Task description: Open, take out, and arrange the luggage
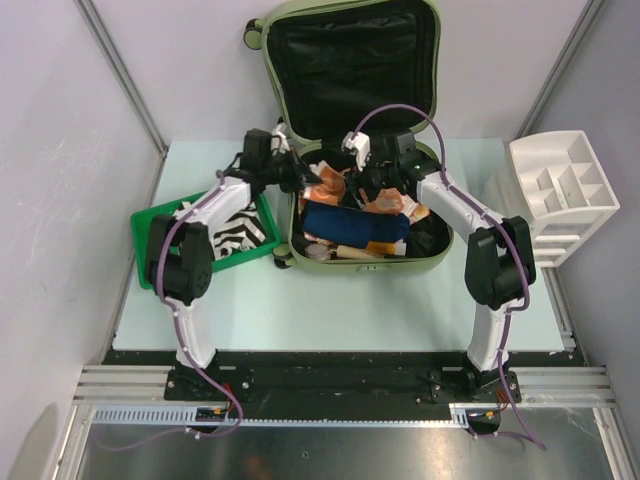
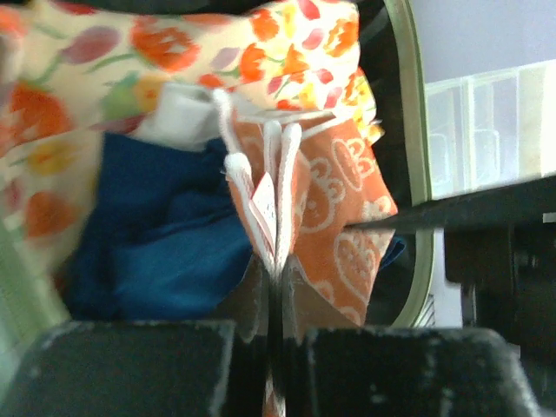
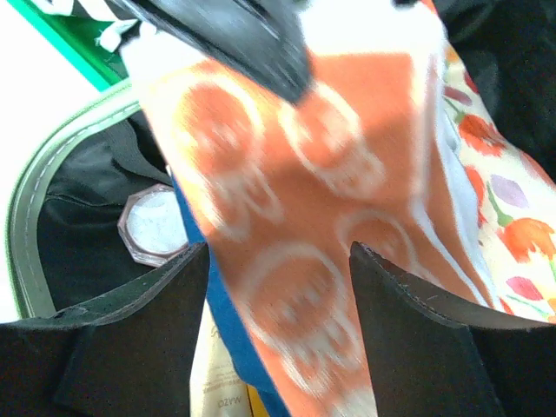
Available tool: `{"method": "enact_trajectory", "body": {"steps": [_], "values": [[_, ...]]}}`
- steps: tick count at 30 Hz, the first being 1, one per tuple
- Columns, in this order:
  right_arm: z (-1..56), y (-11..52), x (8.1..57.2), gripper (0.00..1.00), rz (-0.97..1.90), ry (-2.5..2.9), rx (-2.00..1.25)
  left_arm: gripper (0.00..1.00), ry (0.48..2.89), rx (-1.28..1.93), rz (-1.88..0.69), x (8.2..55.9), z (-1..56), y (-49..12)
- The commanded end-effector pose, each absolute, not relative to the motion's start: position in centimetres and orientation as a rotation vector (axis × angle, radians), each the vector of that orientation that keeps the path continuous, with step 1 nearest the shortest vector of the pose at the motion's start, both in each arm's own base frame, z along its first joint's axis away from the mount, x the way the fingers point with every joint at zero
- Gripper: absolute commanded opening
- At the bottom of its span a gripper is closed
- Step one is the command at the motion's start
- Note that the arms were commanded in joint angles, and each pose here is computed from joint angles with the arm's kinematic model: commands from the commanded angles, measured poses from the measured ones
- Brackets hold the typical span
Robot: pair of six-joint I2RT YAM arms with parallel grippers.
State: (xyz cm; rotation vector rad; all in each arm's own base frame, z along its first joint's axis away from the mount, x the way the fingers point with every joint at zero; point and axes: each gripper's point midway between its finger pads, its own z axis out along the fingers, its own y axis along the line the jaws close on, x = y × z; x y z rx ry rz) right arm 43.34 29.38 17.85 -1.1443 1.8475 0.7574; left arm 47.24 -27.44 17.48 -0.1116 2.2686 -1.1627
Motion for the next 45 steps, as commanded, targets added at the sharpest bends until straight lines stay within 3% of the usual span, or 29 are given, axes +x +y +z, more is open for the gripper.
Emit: {"method": "enact_trajectory", "body": {"steps": [1,12,24,31,34,35,36,37,38,39,45], "values": [[21.3,26.4,44.7,0.7,0.708,1.878,-1.023,0.0,2.115,-0.03,-1.07,46.5,22.7,-21.0],[11.3,18.6,45.8,0.66,0.547,2.272,-0.845,0.0,2.12,-0.112,-0.746,41.5,18.3,-5.0],[12.1,18.9,46.6,0.66,0.596,2.266,-0.827,0.0,2.122,-0.228,-0.272,36.9,15.1,11.2],[12.7,18.7,46.7,0.66,0.583,2.252,-0.841,0.02,2.315,-0.282,-0.179,34.0,9.6,15.2],[13.8,18.6,46.9,0.67,0.576,2.221,-0.856,0.2,2.342,-0.3,-0.189,33.7,9.1,15.3],[14.6,18.7,47.0,0.68,0.571,2.201,-0.865,0.42,2.335,-0.299,-0.199,33.8,9.4,15.3],[15.1,18.8,47.1,0.69,0.571,2.181,-0.88,0.53,2.327,-0.294,-0.206,34.0,10.0,15.2],[15.4,18.9,47.0,0.69,0.57,2.168,-0.891,0.8,2.295,-0.273,-0.205,34.2,11.3,15.1],[16.1,19.1,47.1,0.69,0.568,2.147,-0.898,0.86,2.263,-0.253,-0.198,34.5,12.7,15.0],[16.9,19.3,47.1,0.69,0.56,2.121,-0.905,1.0,2.237,-0.235,-0.191,34.7,13.8,14.9],[19.4,24.4,45.6,0.69,0.528,1.957,-1.04,1.0,2.088,-0.13,-0.058,35.6,21.2,13.3]]}}
